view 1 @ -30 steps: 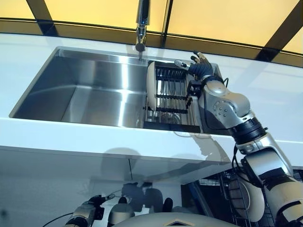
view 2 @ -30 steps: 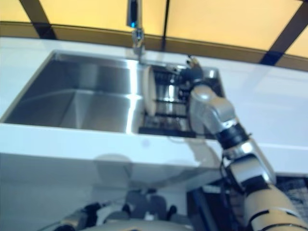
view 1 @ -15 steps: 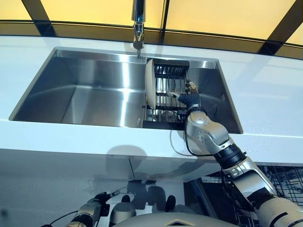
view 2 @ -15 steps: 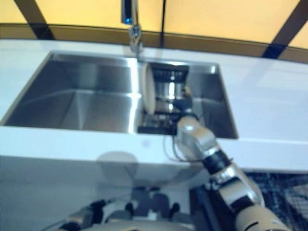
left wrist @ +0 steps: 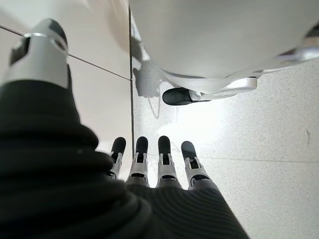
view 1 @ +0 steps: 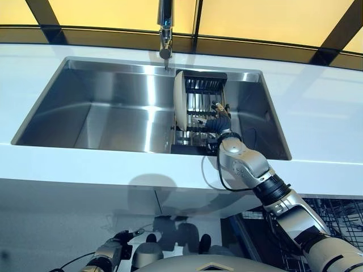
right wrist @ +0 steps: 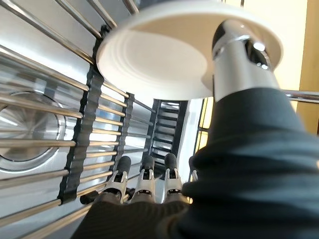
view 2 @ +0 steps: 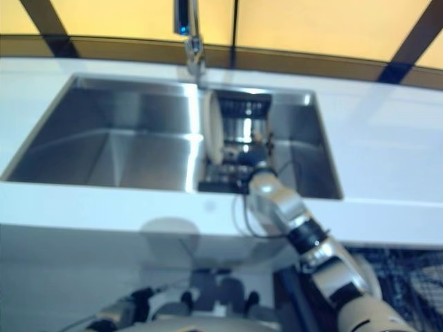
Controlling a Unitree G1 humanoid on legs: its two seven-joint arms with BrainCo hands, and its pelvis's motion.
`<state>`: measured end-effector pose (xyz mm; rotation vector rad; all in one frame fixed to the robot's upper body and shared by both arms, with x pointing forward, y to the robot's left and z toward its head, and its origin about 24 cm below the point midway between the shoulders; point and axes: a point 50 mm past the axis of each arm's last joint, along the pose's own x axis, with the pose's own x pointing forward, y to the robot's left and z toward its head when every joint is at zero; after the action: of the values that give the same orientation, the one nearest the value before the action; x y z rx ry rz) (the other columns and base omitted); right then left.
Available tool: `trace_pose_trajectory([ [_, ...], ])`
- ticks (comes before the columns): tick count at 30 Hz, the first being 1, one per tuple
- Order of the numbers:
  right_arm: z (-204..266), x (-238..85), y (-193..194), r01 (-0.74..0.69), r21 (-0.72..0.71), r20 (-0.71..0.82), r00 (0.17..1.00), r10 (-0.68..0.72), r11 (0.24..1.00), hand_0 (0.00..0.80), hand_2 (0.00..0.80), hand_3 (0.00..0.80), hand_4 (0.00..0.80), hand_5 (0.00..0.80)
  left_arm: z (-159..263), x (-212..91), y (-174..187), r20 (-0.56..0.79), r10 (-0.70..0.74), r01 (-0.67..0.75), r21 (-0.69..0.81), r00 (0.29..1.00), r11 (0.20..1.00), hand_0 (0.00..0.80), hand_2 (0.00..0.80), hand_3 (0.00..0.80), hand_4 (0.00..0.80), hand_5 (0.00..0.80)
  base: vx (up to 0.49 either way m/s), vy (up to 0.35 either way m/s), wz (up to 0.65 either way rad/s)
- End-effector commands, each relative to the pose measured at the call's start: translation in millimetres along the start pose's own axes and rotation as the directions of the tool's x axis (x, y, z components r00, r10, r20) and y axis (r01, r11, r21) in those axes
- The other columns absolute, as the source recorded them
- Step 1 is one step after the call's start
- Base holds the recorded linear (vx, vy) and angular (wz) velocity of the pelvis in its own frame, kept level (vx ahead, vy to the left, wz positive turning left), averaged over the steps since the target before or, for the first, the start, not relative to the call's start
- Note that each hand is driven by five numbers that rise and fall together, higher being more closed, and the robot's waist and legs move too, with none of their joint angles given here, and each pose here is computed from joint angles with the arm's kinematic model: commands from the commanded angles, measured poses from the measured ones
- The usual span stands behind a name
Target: Take plates into dishwasher
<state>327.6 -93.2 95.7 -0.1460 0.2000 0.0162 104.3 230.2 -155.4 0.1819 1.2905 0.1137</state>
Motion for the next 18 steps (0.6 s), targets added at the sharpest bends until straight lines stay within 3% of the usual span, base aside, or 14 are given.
trace_pose_trajectory([
  [1,29.3,-6.0,7.5,-0.052,-0.057,0.141,0.988,0.06,0.997,0.0,0.0,0.0,0.0,0.0,10.1,2.3,-0.8,0.005,0.016,-0.016,0.055,1.0,0.998,0.0,0.0,0.0,0.0,0.0,0.0,0.0,0.0],
  [18,52.2,6.1,11.9,-0.076,-0.219,0.173,0.978,0.116,0.973,0.0,0.0,0.0,0.0,0.0,13.1,2.4,1.7,-0.001,0.021,-0.021,0.084,1.0,0.996,0.0,0.0,0.0,0.0,0.0,0.0,0.0,0.0],
])
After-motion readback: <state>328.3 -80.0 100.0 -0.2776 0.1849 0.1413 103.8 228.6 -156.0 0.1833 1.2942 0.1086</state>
